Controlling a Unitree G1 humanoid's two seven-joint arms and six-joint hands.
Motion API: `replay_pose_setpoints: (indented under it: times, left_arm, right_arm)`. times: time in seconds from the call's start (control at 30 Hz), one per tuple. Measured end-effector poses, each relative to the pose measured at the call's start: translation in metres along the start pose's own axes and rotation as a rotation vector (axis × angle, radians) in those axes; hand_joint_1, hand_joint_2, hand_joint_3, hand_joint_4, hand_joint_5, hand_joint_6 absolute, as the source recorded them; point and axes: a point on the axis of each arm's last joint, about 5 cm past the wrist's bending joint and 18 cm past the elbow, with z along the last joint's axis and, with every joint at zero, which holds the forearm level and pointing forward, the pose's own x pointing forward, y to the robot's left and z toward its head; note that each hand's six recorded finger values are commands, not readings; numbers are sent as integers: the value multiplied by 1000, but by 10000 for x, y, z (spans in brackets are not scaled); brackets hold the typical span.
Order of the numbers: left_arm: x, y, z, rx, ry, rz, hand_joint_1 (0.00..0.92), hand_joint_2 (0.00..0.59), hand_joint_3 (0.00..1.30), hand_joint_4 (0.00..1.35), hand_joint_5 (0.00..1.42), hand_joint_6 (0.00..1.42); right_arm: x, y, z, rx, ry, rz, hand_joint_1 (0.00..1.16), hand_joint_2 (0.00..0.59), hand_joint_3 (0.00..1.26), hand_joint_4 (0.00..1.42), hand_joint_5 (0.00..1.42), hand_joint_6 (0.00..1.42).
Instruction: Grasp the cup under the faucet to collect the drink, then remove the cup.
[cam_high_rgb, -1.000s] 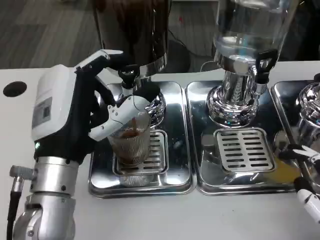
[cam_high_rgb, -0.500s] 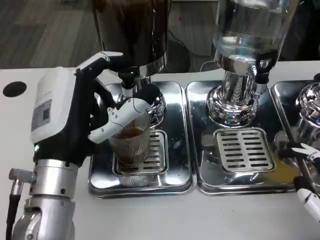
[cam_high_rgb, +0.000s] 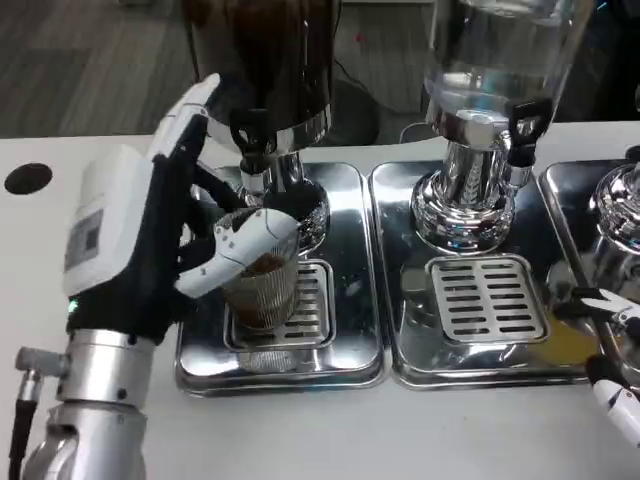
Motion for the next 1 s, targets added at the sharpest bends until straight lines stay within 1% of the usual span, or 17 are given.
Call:
replay_pose_setpoints:
  times: [0.07,0.1,0.17,0.2,0.27,0.33,0.4,0.5,0.63,0.73,0.83,0.87,1.0]
  left_arm:
    - [0,3,-1,-6,-1,2,0,8,159,85,538,910]
    - [2,13,-5,-6,0,7,0,8,174,99,451,816]
    - [0,28,-12,-1,2,15,0,7,206,131,365,696]
    - [-6,39,-15,5,3,19,0,7,216,143,345,674]
    - [-40,89,-17,41,2,31,0,6,221,151,326,643]
    - [-65,114,-20,68,5,29,0,5,224,161,293,606]
    - [-102,157,-28,117,19,21,0,8,227,164,268,542]
    - [-156,222,-47,170,44,3,0,8,215,154,233,458]
    - [-267,308,-62,262,99,-40,0,8,205,133,186,385]
    - [-328,366,-82,312,142,-73,0,8,203,130,169,375]
    - [-368,407,-79,340,160,-104,0,8,200,130,167,374]
    - [-389,424,-79,346,168,-113,0,8,199,130,167,374]
    - [-455,467,-76,358,189,-123,0,11,197,130,166,373]
  right_arm:
    - [1,0,0,0,0,0,393,444,307,153,119,25]
    - [0,0,0,0,0,1,393,444,307,153,119,25]
    - [1,1,0,0,0,1,393,444,307,153,119,25]
    - [1,0,0,0,-1,1,393,444,307,153,119,25]
    - [2,-1,0,2,-1,2,393,444,307,153,119,25]
    - [4,-3,1,3,-2,6,399,427,307,144,129,25]
    - [8,-11,2,16,-7,4,402,421,307,142,130,25]
    - [19,-22,5,21,-7,11,431,386,307,142,133,25]
    - [46,-45,5,42,-1,21,468,349,288,134,133,25]
    - [80,-68,10,53,-3,33,485,314,285,132,133,25]
    - [126,-98,21,76,-7,44,499,295,268,132,141,42]
    - [157,-123,23,79,-10,59,504,278,264,132,143,44]
    - [265,-204,26,88,-19,94,528,248,253,132,152,62]
